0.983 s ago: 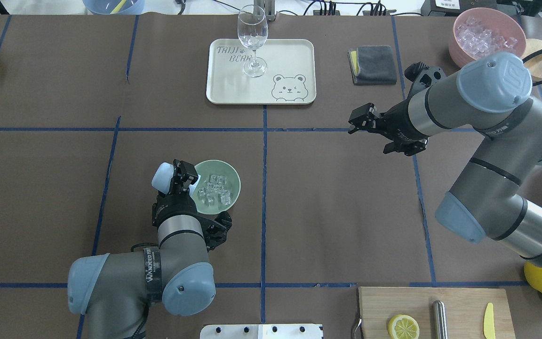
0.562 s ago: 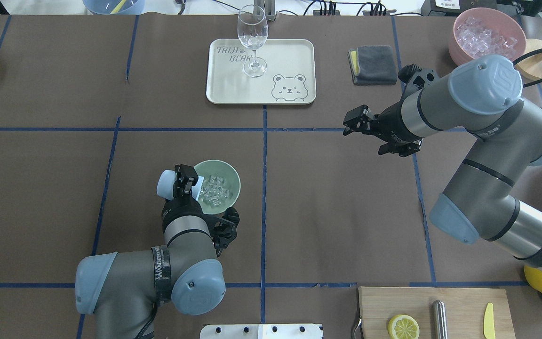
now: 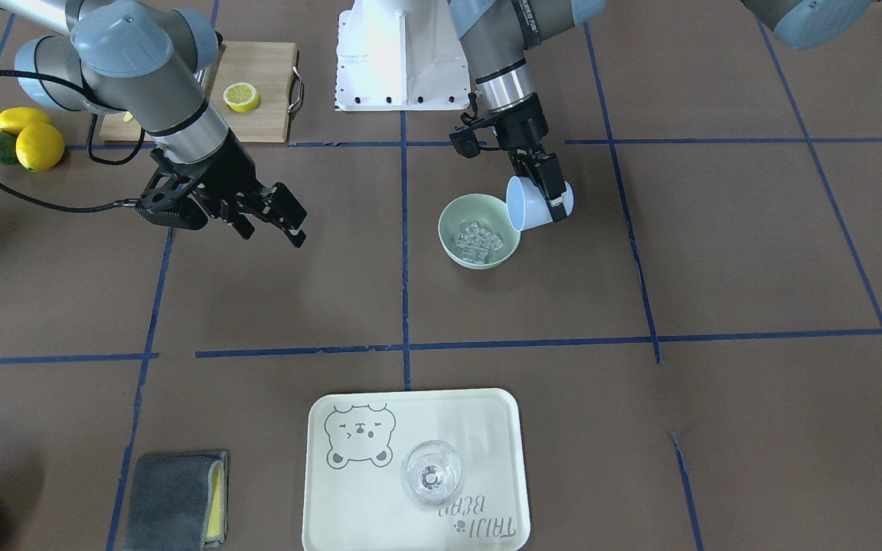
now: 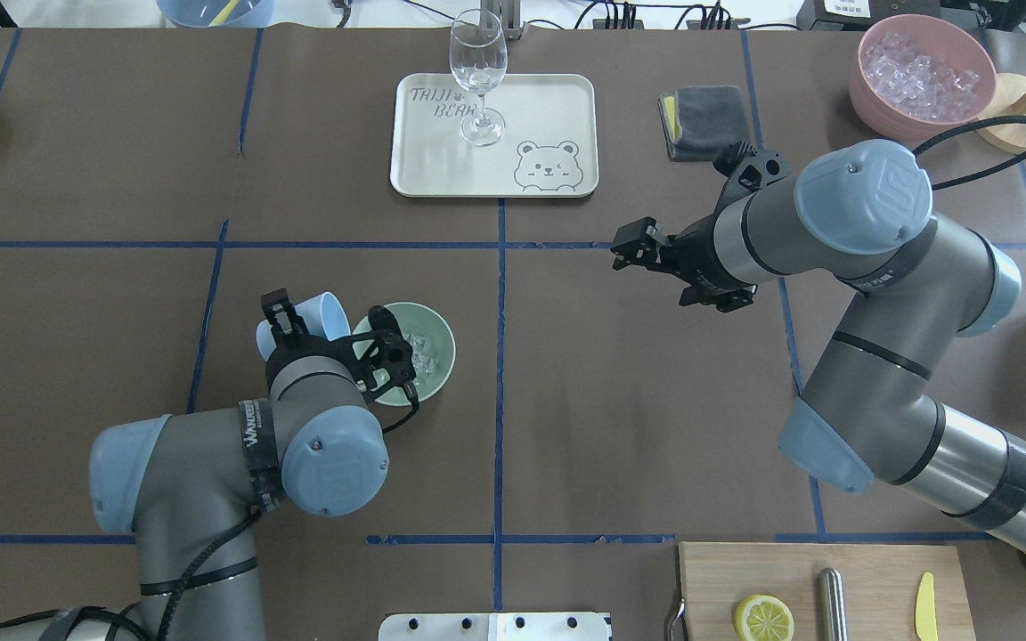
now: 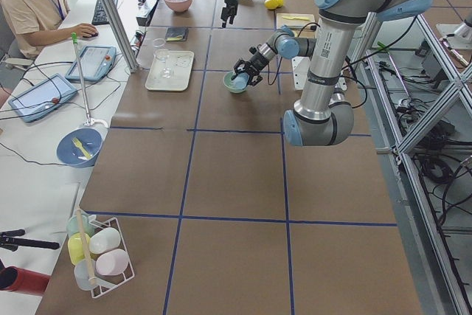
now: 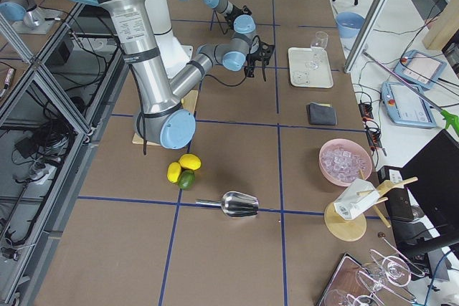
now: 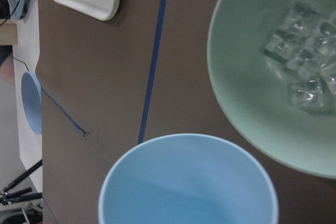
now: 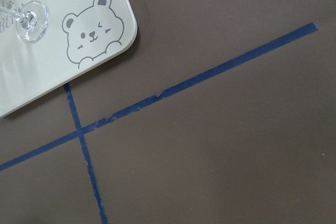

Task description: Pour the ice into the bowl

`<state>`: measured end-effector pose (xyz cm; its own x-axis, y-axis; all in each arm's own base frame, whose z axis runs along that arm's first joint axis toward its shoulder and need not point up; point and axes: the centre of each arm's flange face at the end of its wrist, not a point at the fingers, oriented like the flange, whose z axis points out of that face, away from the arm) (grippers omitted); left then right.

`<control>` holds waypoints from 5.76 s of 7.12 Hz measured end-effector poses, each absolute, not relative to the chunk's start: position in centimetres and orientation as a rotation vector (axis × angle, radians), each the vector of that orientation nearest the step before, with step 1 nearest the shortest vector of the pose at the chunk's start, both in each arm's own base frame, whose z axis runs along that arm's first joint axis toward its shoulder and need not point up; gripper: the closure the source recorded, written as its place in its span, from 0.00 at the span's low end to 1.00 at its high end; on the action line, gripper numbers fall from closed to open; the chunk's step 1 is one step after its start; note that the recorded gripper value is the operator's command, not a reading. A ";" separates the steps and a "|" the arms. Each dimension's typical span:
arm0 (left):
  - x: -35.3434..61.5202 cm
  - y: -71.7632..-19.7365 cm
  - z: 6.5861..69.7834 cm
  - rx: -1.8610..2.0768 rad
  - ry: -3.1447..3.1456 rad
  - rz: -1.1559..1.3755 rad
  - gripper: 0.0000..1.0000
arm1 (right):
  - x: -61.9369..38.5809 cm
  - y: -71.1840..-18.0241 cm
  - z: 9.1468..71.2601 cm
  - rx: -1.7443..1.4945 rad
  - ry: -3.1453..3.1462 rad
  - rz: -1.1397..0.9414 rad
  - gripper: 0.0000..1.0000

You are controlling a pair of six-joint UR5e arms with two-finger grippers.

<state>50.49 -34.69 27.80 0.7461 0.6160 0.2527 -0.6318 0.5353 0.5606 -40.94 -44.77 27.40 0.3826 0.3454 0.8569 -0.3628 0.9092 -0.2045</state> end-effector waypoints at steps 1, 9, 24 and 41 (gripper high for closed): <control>49.4 -35.0 28.9 0.650 0.054 0.579 1.00 | -41.0 -44.6 27.1 0.021 -1.094 0.450 0.00; 40.1 -34.0 44.9 0.833 0.498 -0.188 1.00 | -41.2 -44.5 26.3 0.026 -1.105 0.444 0.00; 35.7 -30.0 64.2 1.063 0.472 -0.571 0.01 | -42.1 -43.2 25.6 0.027 -1.117 0.438 0.00; 14.8 -26.0 61.1 0.642 0.755 0.352 0.00 | -47.9 -39.2 20.3 0.022 -1.181 0.461 0.00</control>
